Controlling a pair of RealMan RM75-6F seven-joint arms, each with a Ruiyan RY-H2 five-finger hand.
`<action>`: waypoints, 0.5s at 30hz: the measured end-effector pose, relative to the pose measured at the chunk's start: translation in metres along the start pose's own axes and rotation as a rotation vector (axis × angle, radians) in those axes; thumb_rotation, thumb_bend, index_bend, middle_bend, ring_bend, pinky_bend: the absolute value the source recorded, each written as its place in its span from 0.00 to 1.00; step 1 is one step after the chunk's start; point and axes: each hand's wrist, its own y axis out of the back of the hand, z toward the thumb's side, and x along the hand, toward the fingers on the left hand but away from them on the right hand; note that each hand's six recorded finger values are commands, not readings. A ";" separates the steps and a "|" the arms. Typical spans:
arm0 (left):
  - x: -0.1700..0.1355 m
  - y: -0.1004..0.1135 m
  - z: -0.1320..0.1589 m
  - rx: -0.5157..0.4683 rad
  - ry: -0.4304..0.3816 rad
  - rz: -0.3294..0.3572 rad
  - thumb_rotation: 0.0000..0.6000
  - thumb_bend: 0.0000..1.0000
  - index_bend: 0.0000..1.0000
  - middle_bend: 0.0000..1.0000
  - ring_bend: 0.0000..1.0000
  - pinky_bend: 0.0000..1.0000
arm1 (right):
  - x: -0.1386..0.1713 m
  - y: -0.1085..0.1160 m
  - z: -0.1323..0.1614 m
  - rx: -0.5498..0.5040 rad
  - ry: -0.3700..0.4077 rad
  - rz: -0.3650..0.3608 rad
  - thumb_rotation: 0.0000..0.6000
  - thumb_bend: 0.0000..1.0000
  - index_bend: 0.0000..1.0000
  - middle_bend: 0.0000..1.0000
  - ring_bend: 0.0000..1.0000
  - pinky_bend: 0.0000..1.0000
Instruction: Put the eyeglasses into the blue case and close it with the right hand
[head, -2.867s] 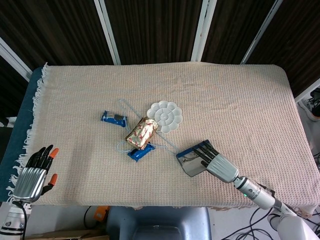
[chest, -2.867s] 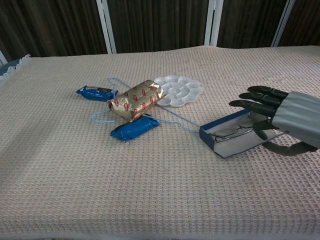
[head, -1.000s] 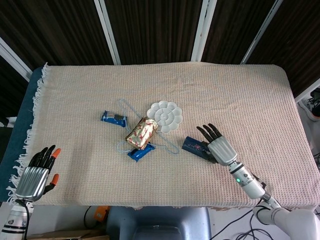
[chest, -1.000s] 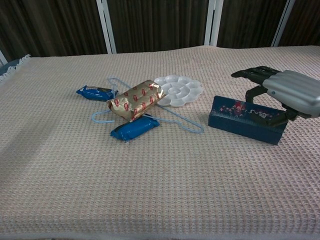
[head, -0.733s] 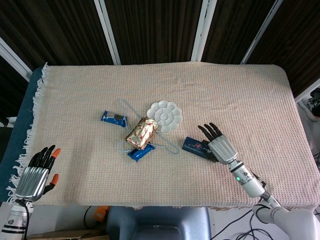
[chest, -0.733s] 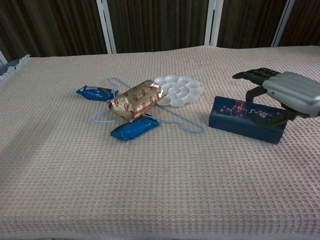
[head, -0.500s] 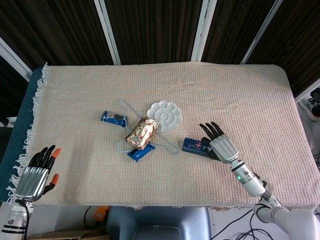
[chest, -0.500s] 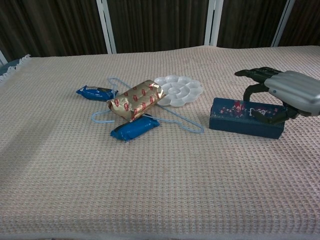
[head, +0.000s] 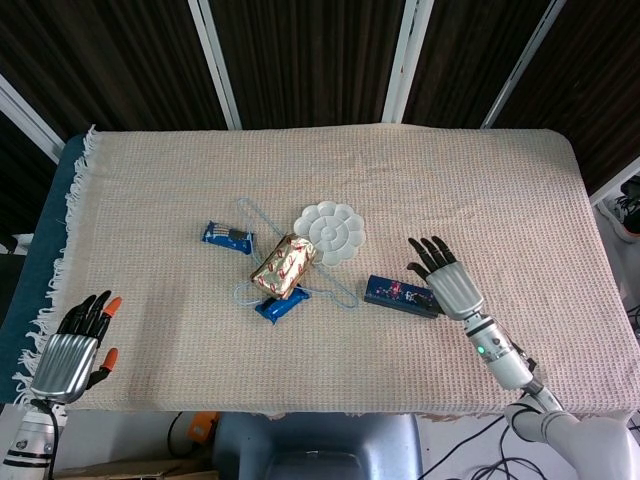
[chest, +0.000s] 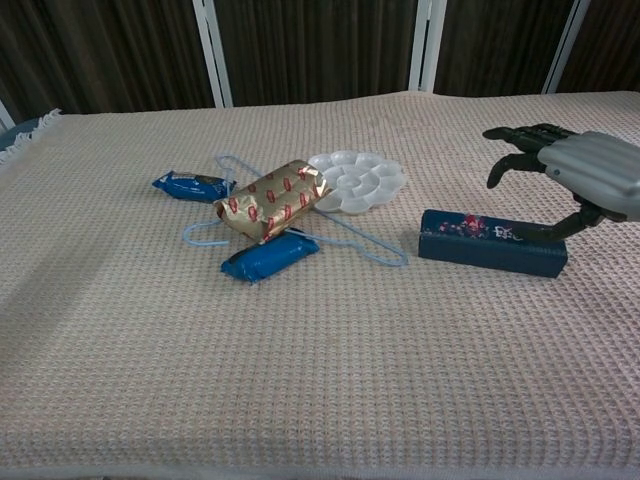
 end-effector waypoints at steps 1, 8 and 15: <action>0.000 0.000 0.000 0.000 0.000 0.000 1.00 0.40 0.00 0.00 0.00 0.16 | 0.000 0.001 0.000 0.000 -0.001 -0.005 1.00 0.35 0.42 0.07 0.00 0.00; 0.000 -0.001 0.002 0.003 -0.007 -0.004 1.00 0.40 0.00 0.00 0.00 0.16 | 0.006 0.010 -0.008 0.055 -0.018 -0.045 1.00 0.28 0.39 0.06 0.00 0.00; -0.001 -0.001 0.005 0.006 -0.016 0.002 1.00 0.40 0.00 0.00 0.00 0.16 | 0.011 0.016 -0.011 0.118 -0.034 -0.064 1.00 0.25 0.34 0.03 0.00 0.00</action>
